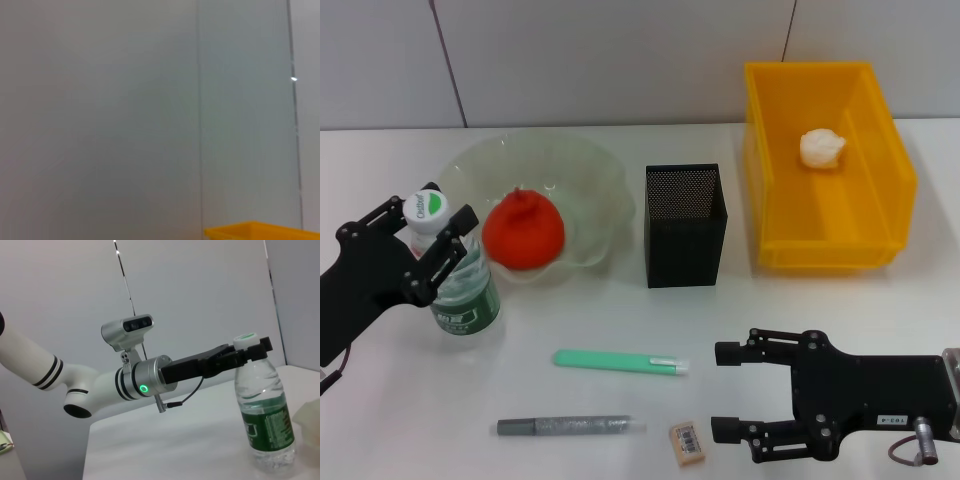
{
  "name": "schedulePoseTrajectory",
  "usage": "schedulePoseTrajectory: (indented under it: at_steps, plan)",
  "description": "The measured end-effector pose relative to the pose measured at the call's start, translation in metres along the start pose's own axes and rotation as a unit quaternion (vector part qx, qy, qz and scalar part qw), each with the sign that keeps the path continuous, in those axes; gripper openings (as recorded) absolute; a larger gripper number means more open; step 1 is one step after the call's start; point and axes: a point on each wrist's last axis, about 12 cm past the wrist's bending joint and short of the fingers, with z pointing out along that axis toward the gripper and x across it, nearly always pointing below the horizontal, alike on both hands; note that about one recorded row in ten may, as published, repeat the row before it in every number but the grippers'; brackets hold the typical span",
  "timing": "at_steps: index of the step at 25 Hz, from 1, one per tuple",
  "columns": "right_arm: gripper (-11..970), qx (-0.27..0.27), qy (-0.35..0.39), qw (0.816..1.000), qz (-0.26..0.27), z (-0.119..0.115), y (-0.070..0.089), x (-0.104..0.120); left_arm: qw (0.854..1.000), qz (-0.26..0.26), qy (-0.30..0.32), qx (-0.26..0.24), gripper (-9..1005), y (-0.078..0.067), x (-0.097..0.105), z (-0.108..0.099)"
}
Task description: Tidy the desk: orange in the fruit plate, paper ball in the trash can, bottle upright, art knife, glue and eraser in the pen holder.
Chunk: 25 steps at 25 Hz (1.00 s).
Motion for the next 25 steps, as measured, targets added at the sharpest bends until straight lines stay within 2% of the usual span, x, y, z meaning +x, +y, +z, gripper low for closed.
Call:
schedulePoseTrajectory:
  at_steps: [7, 14, 17, 18, 20, 25]
  plan:
    - [796, -0.002, 0.004, 1.0, 0.0, 0.0, 0.0, 0.001, 1.0, 0.002, -0.004, -0.004, 445, 0.0, 0.0, 0.001]
    - [796, -0.002, 0.004, 1.0, -0.001, 0.001, 0.0, 0.0, 1.0, 0.004, -0.015, -0.01, 683, 0.002, -0.003, -0.002]
    - [796, 0.0, 0.002, 1.0, -0.002, -0.001, 0.0, 0.0, 0.999, 0.001, -0.029, -0.023, 737, 0.003, -0.006, -0.012]
    - [796, 0.001, 0.001, 1.0, -0.003, -0.002, 0.0, -0.001, 0.999, -0.002, -0.039, -0.035, 752, 0.003, -0.007, -0.023]
    - [796, 0.007, -0.003, 1.0, -0.003, -0.004, -0.001, -0.002, 0.998, -0.003, -0.043, -0.038, 781, 0.002, -0.007, -0.026]
    - [795, 0.031, -0.018, 0.999, 0.004, -0.014, -0.008, -0.009, 0.998, 0.002, -0.052, -0.035, 811, -0.009, -0.006, -0.048]
